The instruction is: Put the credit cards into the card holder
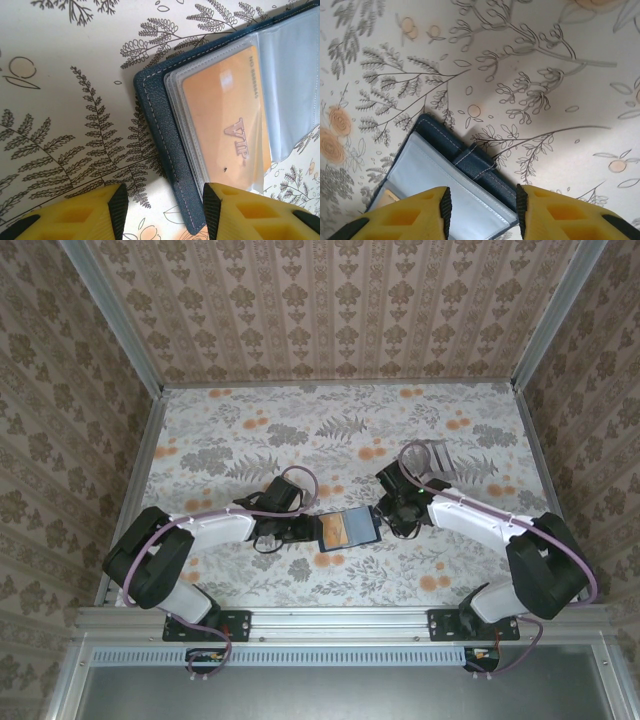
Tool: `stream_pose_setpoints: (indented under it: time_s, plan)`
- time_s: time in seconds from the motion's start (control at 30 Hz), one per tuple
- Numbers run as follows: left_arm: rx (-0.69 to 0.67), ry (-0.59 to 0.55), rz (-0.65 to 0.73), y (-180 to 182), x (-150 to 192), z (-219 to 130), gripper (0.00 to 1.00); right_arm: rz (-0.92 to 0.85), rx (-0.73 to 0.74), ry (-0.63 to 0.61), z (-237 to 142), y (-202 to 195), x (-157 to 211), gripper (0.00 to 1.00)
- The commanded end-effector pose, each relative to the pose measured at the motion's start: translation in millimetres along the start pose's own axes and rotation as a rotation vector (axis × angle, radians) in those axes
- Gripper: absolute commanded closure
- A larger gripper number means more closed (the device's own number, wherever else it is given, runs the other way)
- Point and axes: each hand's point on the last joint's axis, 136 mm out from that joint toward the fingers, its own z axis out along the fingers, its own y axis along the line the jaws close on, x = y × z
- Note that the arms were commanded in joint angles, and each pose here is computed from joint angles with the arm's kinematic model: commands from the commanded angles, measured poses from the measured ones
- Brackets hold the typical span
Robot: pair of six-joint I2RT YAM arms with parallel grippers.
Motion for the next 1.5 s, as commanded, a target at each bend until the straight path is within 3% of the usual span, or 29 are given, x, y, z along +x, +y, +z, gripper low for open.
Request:
stream_pose_setpoints:
  time_s: [0.0, 0.13, 0.37, 0.9, 1.2, 1.47]
  plan:
    - [-0.021, -0.019, 0.029, 0.4, -3.9, -4.0, 0.52, 0.177, 0.011, 0.09, 15.9, 5.3, 13.1, 0.57]
    - [-0.011, -0.025, 0.028, -1.7, -4.2, -4.9, 0.52, 0.23, 0.025, 0.175, 38.4, 15.3, 27.6, 0.59]
    - [-0.005, -0.025, 0.021, -0.1, -3.6, -0.9, 0.51, 0.236, 0.082, 0.081, 38.5, 10.7, 10.6, 0.59]
    - [-0.052, -0.028, 0.01, 8.4, -8.8, 5.3, 0.49, 0.225, 0.124, 0.091, 50.0, 27.9, 10.4, 0.6]
    - [-0.227, -0.029, 0.019, 26.9, -23.0, 8.3, 0.5, 0.215, 0.16, 0.112, 62.9, 17.4, 17.6, 0.75]
    - [-0.41, 0.028, -0.007, 58.0, -10.6, 22.4, 0.51, 0.258, 0.084, 0.131, 55.9, 22.2, 12.4, 0.79]
